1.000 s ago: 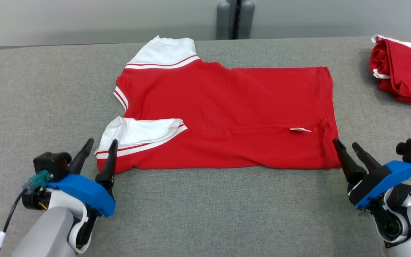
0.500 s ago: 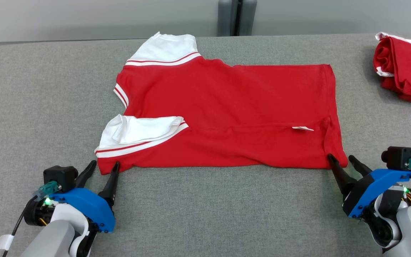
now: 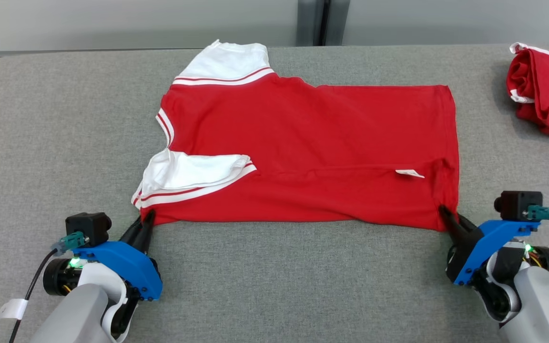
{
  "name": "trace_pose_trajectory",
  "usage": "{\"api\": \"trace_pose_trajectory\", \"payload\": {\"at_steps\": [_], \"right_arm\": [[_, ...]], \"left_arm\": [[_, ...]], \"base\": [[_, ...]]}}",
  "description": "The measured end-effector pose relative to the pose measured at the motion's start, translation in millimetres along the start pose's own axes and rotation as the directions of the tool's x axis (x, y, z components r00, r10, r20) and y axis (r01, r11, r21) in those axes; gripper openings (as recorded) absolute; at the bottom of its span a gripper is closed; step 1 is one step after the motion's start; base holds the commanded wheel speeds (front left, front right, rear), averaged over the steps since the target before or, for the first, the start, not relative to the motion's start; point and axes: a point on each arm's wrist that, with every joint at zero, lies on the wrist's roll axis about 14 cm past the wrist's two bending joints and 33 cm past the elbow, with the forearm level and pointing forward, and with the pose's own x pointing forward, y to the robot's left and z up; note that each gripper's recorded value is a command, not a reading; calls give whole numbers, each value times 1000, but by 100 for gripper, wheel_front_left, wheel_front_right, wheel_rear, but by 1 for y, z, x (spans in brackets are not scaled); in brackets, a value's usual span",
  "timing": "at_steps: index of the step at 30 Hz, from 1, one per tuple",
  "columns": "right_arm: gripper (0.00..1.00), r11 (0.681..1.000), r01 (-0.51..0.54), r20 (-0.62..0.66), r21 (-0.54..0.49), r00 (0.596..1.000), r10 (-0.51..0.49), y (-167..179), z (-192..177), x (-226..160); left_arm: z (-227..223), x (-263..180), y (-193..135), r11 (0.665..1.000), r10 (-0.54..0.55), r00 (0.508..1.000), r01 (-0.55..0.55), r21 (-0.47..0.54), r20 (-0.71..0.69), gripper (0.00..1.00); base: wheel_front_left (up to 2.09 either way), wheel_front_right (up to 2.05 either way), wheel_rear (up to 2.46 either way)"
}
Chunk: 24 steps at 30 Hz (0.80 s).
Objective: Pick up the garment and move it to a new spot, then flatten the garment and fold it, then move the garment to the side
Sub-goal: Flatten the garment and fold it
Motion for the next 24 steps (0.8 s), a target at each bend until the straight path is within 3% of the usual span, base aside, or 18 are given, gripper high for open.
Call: {"api": "trace_pose_trajectory", "payload": {"at_steps": [13, 24], "right_arm": [[0, 998, -48, 94, 28, 995, 45, 17, 16, -15], [0, 993, -91, 160, 75, 984, 78, 24, 7, -52]], "left_arm": [[21, -12, -5, 999, 2, 995, 1, -36, 96, 0], [22, -53, -12, 998, -7, 981, 20, -63, 194, 0]], "base": [[0, 0, 0], [0, 0, 0]]}}
